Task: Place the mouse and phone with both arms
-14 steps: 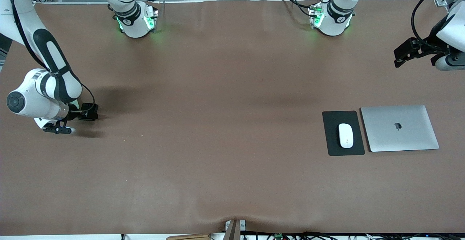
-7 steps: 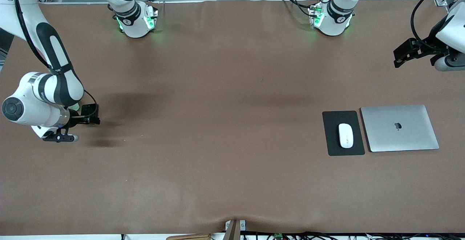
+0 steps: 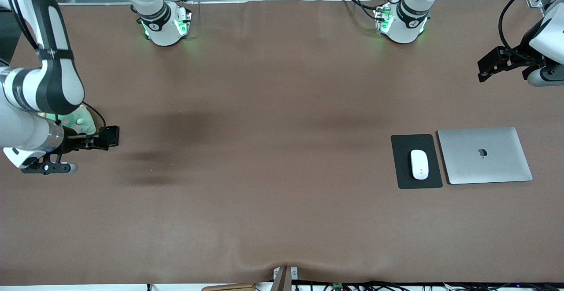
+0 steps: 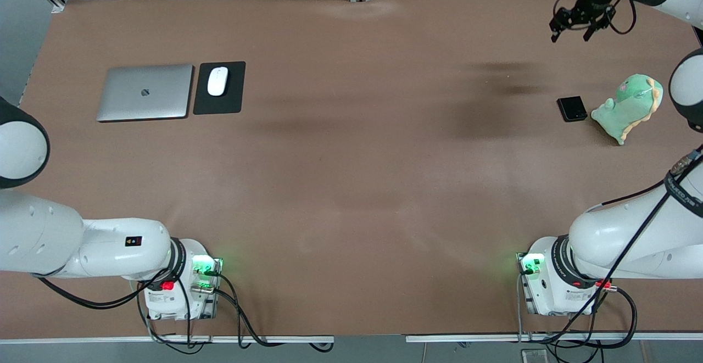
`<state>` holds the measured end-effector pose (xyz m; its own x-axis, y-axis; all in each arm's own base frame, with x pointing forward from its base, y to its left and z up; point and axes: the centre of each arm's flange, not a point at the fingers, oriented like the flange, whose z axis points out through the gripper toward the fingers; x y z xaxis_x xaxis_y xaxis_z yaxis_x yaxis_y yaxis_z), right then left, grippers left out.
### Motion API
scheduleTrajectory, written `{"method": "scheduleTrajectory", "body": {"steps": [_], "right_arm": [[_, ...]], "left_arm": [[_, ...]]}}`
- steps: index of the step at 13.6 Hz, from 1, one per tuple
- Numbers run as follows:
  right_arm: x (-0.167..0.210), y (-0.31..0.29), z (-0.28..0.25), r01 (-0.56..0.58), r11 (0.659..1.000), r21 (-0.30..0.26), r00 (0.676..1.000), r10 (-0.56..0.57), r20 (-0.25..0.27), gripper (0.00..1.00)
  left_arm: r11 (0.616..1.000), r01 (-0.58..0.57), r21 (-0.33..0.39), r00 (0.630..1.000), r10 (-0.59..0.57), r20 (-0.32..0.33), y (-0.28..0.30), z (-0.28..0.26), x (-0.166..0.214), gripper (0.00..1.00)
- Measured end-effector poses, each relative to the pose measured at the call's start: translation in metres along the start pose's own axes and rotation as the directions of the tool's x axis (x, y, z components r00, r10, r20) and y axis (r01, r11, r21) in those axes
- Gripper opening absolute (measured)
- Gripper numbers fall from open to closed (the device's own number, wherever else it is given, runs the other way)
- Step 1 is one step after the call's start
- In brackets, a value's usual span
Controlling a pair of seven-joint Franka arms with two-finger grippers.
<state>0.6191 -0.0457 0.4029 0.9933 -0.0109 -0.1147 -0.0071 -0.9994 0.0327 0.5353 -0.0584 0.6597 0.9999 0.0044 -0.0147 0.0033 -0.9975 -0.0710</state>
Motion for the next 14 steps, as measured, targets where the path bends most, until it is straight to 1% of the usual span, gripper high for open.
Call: {"method": "scheduleTrajectory", "body": {"steps": [2, 5, 7, 12, 14], "right_arm": [[-0.018, -0.031, -0.043, -0.007, 1.0, -0.001, 1.0, 0.007, -0.021, 1.0], [-0.047, -0.047, -0.094, -0.011, 0.999, 0.037, 0.999, 0.012, -0.041, 1.0], [-0.064, -0.046, -0.119, -0.012, 0.999, 0.037, 0.999, 0.014, -0.042, 1.0], [-0.103, -0.044, -0.18, -0.01, 0.999, 0.033, 1.0, 0.011, -0.025, 1.0], [-0.108, -0.044, -0.19, -0.009, 0.999, 0.032, 0.999, 0.01, -0.034, 1.0]], "left_arm": [[1.0, 0.002, 0.0, 1.0, -0.002, 0.0, -0.001, 0.0, 0.0, 1.0], [1.0, 0.004, 0.0, 1.0, -0.004, 0.0, -0.002, 0.0, 0.0, 1.0], [1.0, 0.004, 0.0, 1.0, -0.004, 0.0, -0.002, 0.0, 0.0, 1.0], [1.0, 0.007, -0.002, 1.0, -0.007, 0.009, -0.004, 0.001, 0.0, 1.0], [0.999, 0.022, -0.033, 1.0, -0.021, 0.018, -0.01, 0.002, 0.0, 1.0]]}}
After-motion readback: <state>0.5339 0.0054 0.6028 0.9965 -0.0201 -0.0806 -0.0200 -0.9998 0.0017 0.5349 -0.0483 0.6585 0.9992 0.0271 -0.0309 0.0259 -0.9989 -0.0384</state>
